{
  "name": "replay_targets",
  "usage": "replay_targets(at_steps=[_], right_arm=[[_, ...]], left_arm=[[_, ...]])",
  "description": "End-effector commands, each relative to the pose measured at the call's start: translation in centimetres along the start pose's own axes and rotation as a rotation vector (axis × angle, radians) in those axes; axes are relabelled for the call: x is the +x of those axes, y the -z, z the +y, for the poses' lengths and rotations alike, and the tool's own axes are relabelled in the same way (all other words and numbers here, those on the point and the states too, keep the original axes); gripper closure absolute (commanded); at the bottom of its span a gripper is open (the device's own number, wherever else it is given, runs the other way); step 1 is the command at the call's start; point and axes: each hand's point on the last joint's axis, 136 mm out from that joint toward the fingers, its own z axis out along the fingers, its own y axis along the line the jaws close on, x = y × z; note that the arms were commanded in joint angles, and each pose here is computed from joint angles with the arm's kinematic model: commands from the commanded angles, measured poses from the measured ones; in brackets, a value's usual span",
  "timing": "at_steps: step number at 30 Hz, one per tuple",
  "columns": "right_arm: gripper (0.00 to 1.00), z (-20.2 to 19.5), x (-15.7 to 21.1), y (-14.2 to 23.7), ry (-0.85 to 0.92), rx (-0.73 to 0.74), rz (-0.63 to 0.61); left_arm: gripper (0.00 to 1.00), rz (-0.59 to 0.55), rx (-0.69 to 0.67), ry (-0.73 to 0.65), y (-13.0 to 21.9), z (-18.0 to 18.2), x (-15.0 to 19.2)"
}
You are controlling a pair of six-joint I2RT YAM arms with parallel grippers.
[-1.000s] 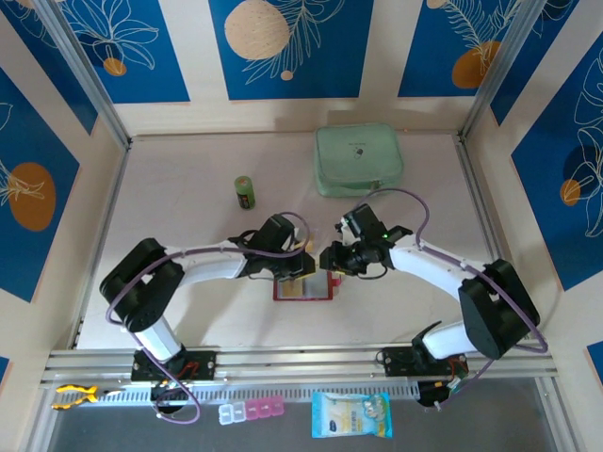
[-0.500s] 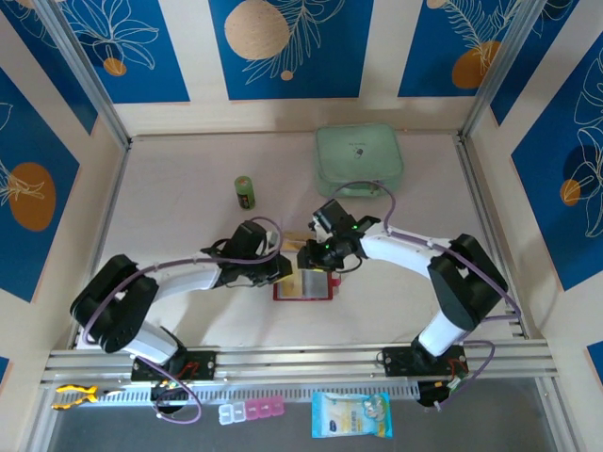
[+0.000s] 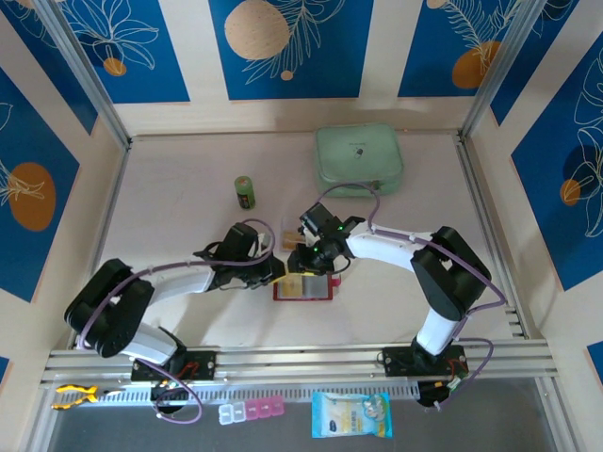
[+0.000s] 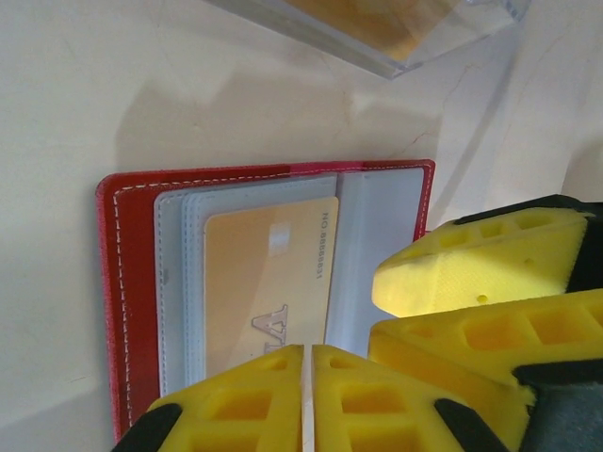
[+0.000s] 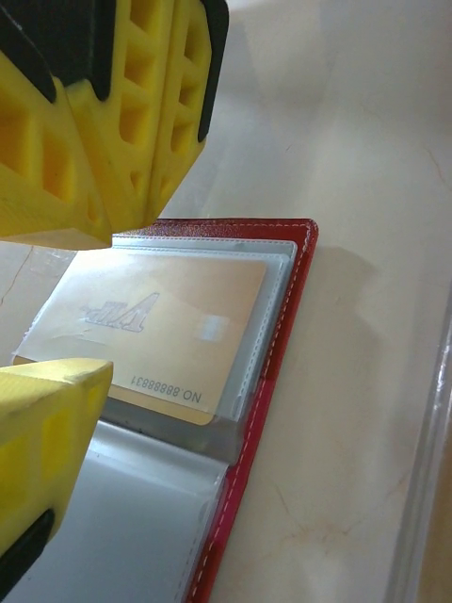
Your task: Take the credit cards out of the card holder
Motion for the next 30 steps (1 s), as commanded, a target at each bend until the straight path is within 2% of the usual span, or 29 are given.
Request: replay_targets(at_steps=[1,12,22,30], right_arm=[[0.64,-0.6,0.6,-0.7,-0.023,0.008,0.02],[0.66,-1.1,1.3,-1.7,-0.038,0.012,0.045],[0.68,-1.4,1.7,-2.2,-0.045,0.009,0.058],[0.68,-2.0,1.9,-2.1,-0.038,0.06,0.056]], left_arm=[[0.91,0.015,0.006,0.004,-0.3,0.5,0.2],[0.94,0.019,-0.128,-0.033,0.5,2.7,0.6],[0.94,0.032,-0.134,-0.009,-0.1,3.7,1.1],[0.96,0.049,-0.162,0.005,-0.3,4.7,1.5]])
